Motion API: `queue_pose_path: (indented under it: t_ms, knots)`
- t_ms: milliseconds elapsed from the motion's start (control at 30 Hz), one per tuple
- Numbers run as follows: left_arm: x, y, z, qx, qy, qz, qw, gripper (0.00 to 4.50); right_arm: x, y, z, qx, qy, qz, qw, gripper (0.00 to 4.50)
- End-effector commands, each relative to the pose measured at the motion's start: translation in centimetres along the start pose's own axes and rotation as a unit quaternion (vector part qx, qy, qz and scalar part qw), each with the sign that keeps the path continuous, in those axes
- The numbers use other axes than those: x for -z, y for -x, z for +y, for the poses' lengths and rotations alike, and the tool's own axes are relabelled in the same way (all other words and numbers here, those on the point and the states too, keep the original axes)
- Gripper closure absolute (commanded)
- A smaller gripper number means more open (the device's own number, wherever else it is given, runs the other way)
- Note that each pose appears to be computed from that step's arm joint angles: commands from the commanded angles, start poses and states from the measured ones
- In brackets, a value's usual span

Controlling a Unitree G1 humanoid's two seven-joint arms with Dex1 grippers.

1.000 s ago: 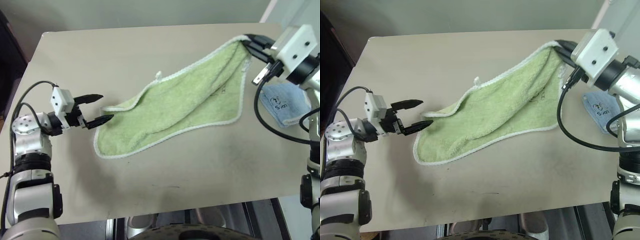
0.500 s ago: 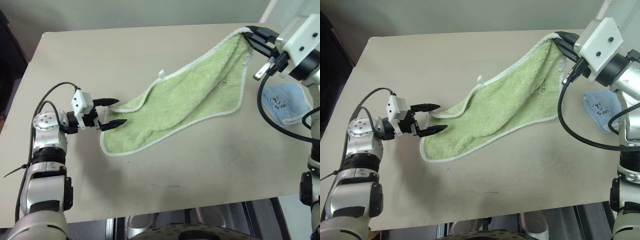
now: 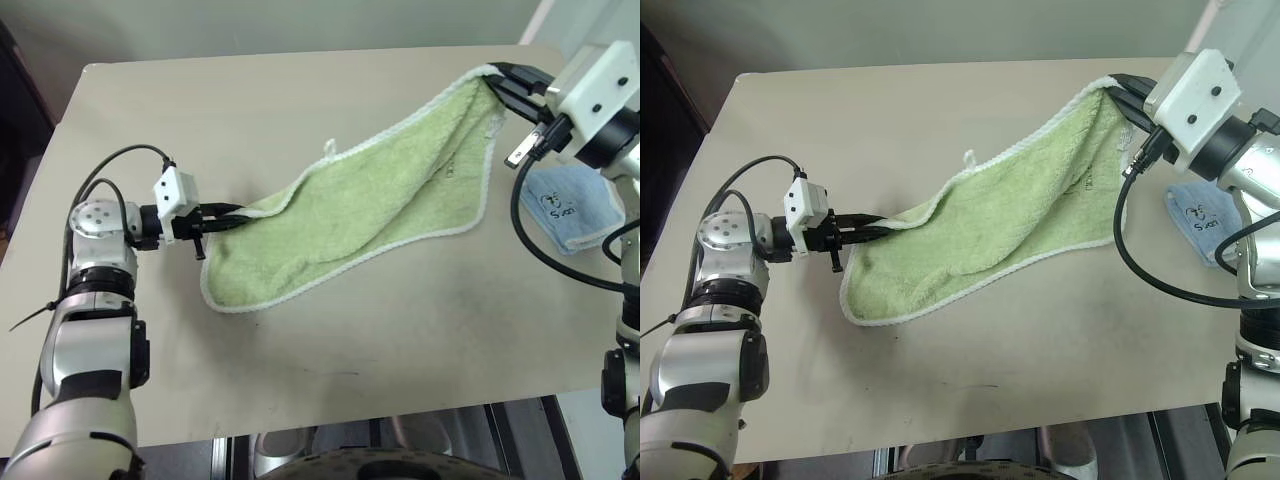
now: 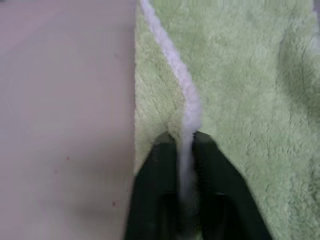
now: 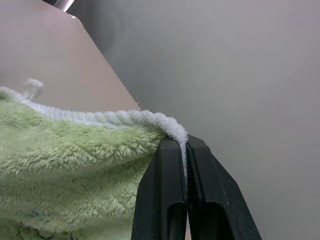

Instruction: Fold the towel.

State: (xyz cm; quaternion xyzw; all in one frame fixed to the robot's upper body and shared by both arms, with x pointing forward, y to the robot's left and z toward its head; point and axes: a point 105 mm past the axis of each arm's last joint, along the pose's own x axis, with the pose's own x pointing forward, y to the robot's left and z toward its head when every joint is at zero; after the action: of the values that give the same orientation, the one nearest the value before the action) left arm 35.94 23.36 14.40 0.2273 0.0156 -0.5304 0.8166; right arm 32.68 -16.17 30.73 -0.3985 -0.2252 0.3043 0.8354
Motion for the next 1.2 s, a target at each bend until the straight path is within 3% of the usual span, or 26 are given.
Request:
queue_pose_path:
  t_ms: [33, 300, 367, 433, 500, 700, 833, 1200]
  knots:
    - [-2.5, 0.9, 1.7, -0.033, 0.045, -0.087, 0.995, 4.46, -1.0, 0.8, -1.2, 0.026, 0.026, -0.007, 0.999, 4.5]
    - [-2.4, 1.9, 2.1, -0.045, 0.079, -0.089, 0.992, 4.46, -0.1, 1.2, -1.8, 0.035, 0.024, 0.005, 0.999, 4.5]
    - [-3.5, 2.4, 4.7, -0.152, 0.054, -0.108, 0.981, 4.46, 1.3, 1.9, -3.7, 0.079, 0.026, 0.026, 0.996, 4.5]
    - [-5.0, 3.7, 8.0, -0.295, 0.024, -0.133, 0.946, 4.46, 2.8, 2.7, -5.6, 0.129, 0.023, 0.042, 0.99, 4.5]
    - [-5.5, 4.2, 9.5, -0.363, 0.029, -0.14, 0.921, 4.46, 3.6, 3.0, -6.5, 0.155, 0.018, 0.048, 0.987, 4.5]
    - [-6.3, 3.4, 11.4, -0.429, 0.003, -0.102, 0.898, 4.46, 5.3, 2.7, -7.4, 0.169, 0.024, 0.061, 0.983, 4.5]
    - [-8.7, 2.0, 13.0, -0.455, -0.017, -0.088, 0.886, 4.46, 7.2, 1.3, -8.5, 0.18, 0.034, 0.08, 0.98, 4.5]
    - [-12.8, 2.2, 15.2, -0.514, -0.044, -0.09, 0.852, 4.46, 7.0, -1.3, -11.5, 0.225, 0.075, 0.065, 0.969, 4.5]
